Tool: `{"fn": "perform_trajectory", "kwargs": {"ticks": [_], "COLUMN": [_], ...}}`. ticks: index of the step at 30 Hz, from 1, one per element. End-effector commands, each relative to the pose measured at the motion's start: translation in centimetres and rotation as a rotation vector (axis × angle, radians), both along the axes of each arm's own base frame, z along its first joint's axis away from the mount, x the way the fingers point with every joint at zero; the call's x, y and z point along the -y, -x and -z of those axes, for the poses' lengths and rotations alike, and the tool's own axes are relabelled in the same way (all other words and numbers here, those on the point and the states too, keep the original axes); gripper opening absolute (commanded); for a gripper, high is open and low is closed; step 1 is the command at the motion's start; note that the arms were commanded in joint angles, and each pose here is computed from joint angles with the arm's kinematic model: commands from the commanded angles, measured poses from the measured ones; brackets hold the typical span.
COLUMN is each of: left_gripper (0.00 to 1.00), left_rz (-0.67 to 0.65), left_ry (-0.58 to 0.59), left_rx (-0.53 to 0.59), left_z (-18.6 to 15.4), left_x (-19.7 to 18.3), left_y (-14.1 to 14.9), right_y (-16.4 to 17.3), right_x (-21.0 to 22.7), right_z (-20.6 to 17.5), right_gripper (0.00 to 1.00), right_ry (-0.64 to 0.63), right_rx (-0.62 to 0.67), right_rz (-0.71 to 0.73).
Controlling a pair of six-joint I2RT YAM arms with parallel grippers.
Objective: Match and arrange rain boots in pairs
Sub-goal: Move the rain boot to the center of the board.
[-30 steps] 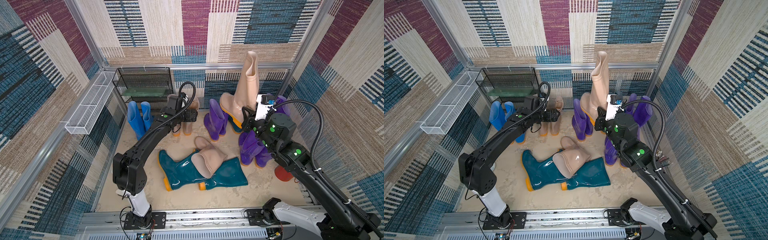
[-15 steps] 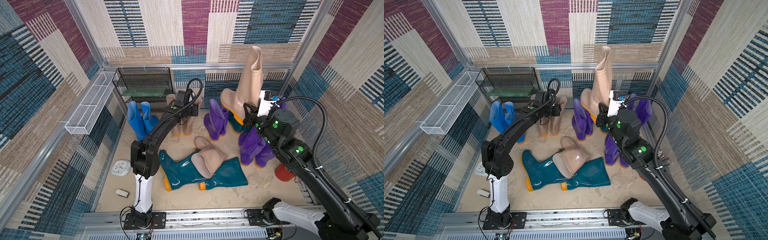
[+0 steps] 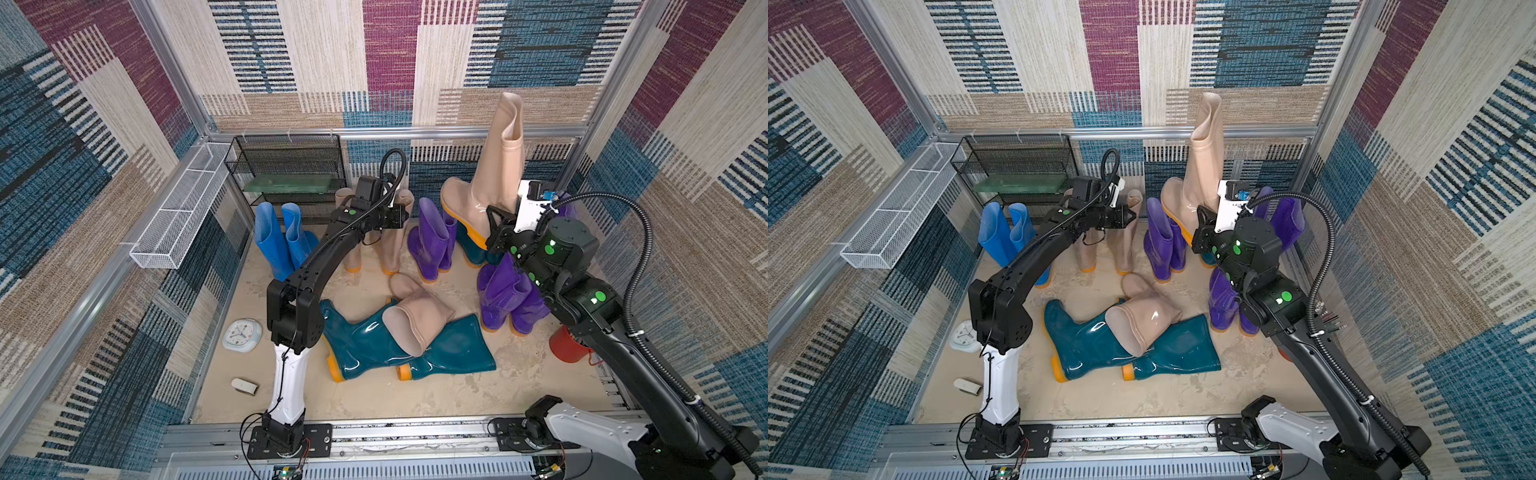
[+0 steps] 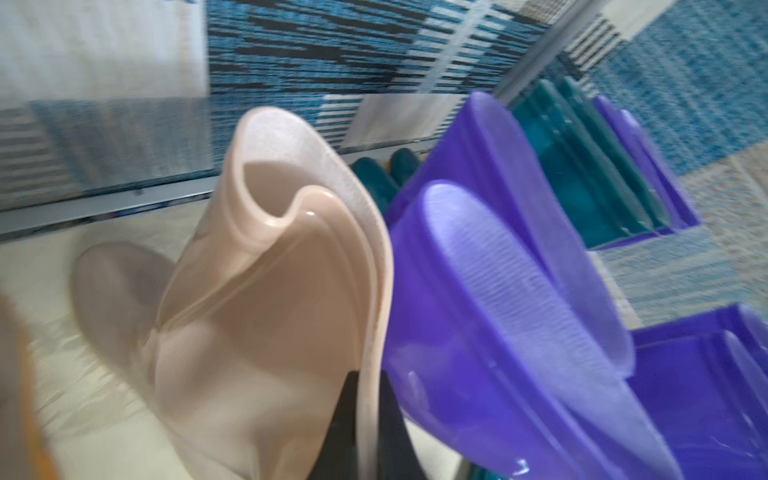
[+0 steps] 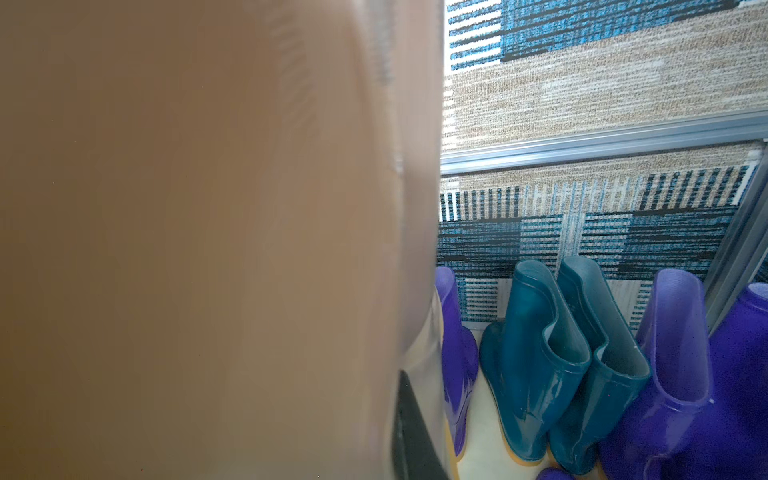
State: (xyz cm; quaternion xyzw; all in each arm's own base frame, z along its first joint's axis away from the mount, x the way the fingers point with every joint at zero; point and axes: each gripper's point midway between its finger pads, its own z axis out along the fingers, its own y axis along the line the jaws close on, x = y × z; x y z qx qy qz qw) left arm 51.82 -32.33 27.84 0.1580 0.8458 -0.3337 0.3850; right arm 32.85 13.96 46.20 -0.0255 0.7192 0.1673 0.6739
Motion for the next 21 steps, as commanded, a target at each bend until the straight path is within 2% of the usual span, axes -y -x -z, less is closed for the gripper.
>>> {"fn": "perform_trajectory", "kwargs": {"ticks": [1,7,11,12,13,14,16,19,21], "left_gripper": [0.00,0.00,0.00,0.21,0.35,0.40,0.64,0.82,0.86], "left_rz": [0.164,0.322,0.273,0.239,0.210,0.196,0.143,0.058,0.013], "left_ry": [0.078,0.149,0.140,0.139,0.139,0.140,0.125,0.075,0.037], "left_rx": [0.121,0.161,0.162,0.144,0.126,0.113,0.108,0.161,0.188], "left_z": [-2.8,-2.7,-1.5,-1.1,-0.8,-0.8,-1.4,-3.3,-5.2], "left_x": [3.3,4.8,2.7,1.5,0.5,-0.3,-2.3,-4.7,-6.1], "left_y": [1.0,4.0,4.5,4.2,4.0,4.0,3.8,3.9,4.3], "right_y": [0.6,1.1,1.2,1.1,1.1,1.2,1.2,1.2,1.4], "right_x": [0.5,0.9,0.6,0.5,0.4,0.3,0.1,-0.2,-0.5], "right_z": [-3.1,-3.3,-3.3,-3.3,-3.2,-3.3,-3.4,-3.4,-3.4], "right_gripper": [0.00,0.00,0.00,0.00,0.00,0.00,0.00,0.00,0.00], "right_ry": [-0.055,-0.057,-0.063,-0.066,-0.067,-0.071,-0.078,-0.086,-0.089], "right_rx": [0.100,0.104,0.104,0.104,0.102,0.103,0.104,0.106,0.108], "right_rz": [0.006,0.009,-0.009,-0.015,-0.021,-0.027,-0.039,-0.050,-0.061]}}
